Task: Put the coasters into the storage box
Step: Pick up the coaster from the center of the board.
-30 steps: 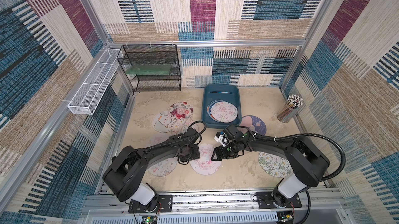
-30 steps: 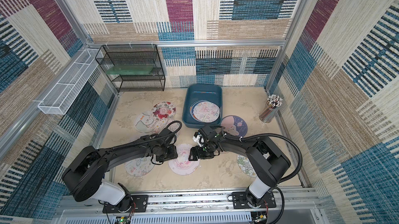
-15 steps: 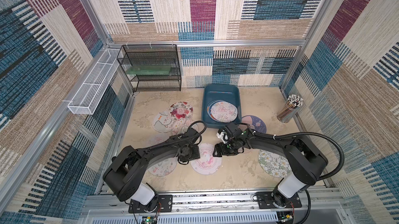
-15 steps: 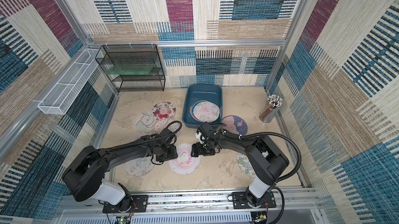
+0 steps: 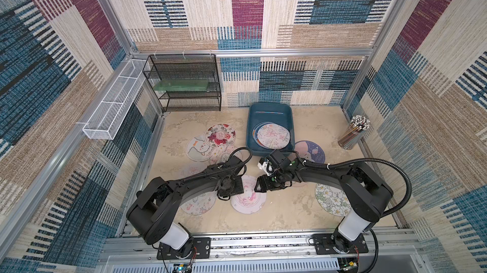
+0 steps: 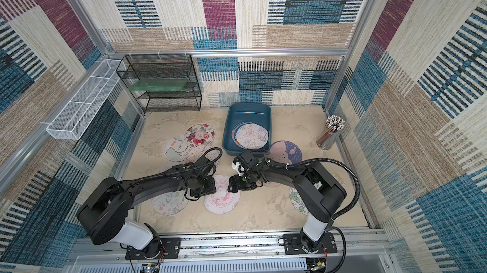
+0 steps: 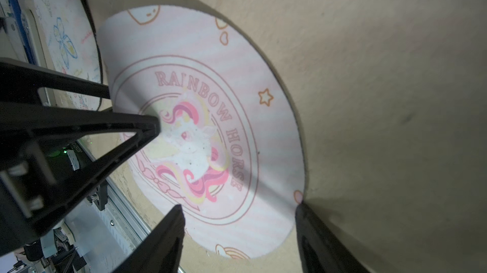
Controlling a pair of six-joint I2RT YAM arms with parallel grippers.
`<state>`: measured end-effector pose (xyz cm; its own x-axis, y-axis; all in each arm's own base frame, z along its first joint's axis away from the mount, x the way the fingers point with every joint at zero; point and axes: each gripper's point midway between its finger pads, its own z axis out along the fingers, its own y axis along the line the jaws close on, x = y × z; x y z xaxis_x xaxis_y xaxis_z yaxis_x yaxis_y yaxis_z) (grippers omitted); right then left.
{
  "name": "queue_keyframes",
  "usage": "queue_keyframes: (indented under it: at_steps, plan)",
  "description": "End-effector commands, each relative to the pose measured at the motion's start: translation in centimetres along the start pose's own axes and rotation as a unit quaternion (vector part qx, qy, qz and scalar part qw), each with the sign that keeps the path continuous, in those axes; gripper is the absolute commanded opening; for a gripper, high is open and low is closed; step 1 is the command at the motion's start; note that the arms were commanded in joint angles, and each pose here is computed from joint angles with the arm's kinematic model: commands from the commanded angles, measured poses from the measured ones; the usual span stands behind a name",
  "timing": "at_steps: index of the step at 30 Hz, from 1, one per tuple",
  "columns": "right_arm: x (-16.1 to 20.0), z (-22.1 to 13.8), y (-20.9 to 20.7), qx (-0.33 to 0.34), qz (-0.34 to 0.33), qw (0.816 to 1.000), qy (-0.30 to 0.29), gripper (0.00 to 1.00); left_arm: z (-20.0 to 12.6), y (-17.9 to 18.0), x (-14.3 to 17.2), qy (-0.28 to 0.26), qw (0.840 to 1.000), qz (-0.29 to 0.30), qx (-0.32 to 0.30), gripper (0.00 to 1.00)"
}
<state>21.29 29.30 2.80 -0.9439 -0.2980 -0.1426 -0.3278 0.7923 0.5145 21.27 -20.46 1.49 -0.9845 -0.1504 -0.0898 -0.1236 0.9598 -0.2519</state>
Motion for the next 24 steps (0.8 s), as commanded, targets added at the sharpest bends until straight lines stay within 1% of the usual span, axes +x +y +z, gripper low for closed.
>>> queue_keyframes:
  at_steps: [1,7,11,17,24]
  plan:
    - [1.9,0.9,-1.9,0.038,0.024,0.998,0.036,0.70,1.4,0.1,2.4,0.057,0.998,-0.003,0.010,0.53]
    - [1.6,1.6,-1.8,0.046,0.021,0.998,0.043,0.71,1.6,0.0,2.4,0.059,0.998,-0.001,0.010,0.52]
    - [1.6,1.7,-1.8,0.052,0.019,0.998,0.042,0.71,1.4,0.1,2.4,0.056,0.998,-0.001,0.008,0.48]
    - [1.7,1.1,-2.3,0.054,0.023,0.998,0.037,0.72,0.6,0.3,2.0,0.042,0.999,0.000,0.003,0.37]
    - [1.2,0.4,-2.1,0.044,0.022,0.999,0.024,0.74,-0.1,-0.2,1.5,0.032,0.999,0.008,0.008,0.20]
